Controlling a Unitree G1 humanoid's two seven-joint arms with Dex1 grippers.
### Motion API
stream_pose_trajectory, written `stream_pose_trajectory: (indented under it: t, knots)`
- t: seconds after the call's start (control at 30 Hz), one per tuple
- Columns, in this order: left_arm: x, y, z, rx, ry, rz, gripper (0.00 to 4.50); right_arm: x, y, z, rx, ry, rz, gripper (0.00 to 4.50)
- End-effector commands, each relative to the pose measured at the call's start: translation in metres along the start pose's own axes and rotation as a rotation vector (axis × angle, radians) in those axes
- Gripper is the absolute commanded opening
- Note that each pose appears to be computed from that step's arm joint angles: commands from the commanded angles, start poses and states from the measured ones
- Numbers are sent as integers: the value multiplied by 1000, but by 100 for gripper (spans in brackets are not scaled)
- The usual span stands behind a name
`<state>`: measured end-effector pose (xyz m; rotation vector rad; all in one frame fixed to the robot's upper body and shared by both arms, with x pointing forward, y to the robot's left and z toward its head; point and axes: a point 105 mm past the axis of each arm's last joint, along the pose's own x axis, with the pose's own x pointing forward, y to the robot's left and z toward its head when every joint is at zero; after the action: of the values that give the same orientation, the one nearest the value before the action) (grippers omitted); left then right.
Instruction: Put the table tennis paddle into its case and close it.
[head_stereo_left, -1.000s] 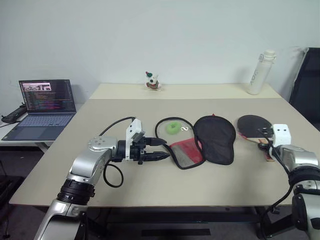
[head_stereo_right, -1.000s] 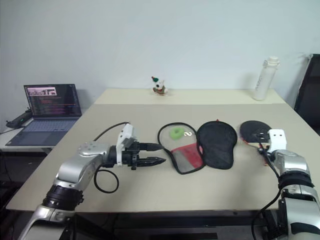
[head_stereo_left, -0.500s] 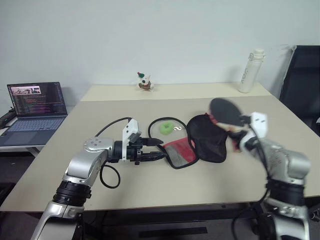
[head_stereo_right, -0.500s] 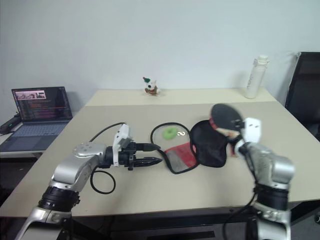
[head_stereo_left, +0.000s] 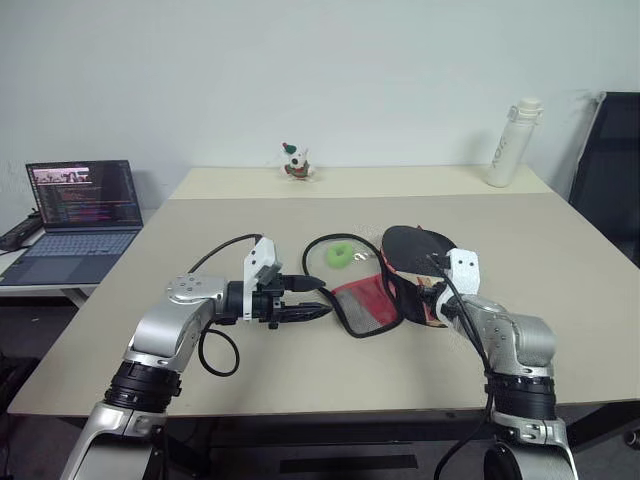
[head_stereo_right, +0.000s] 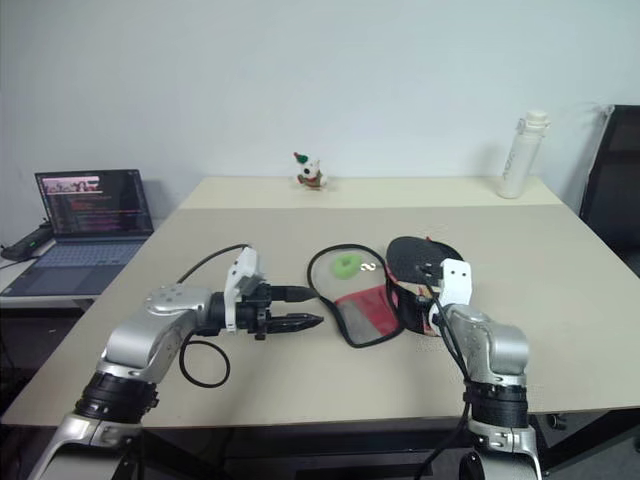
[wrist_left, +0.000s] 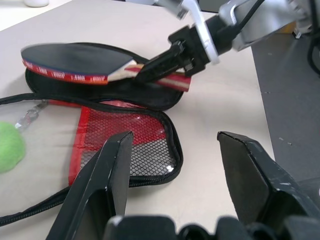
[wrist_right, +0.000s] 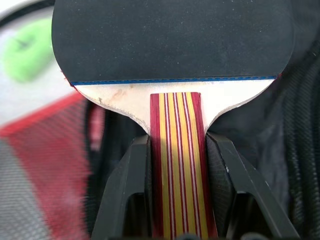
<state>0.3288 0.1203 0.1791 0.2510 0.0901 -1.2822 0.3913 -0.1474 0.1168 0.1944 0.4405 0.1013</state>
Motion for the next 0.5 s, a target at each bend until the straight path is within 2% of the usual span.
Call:
stream_pose_trajectory:
  t: [0.03, 0.5]
  knots:
    - [-4, -1, 12, 41, -27, 9, 293, 2, 2, 25, -40, -106, -2, 109]
    - [-4, -2, 11, 39, -27, 16, 293, 14, -9, 14, -70, -73, -78, 109]
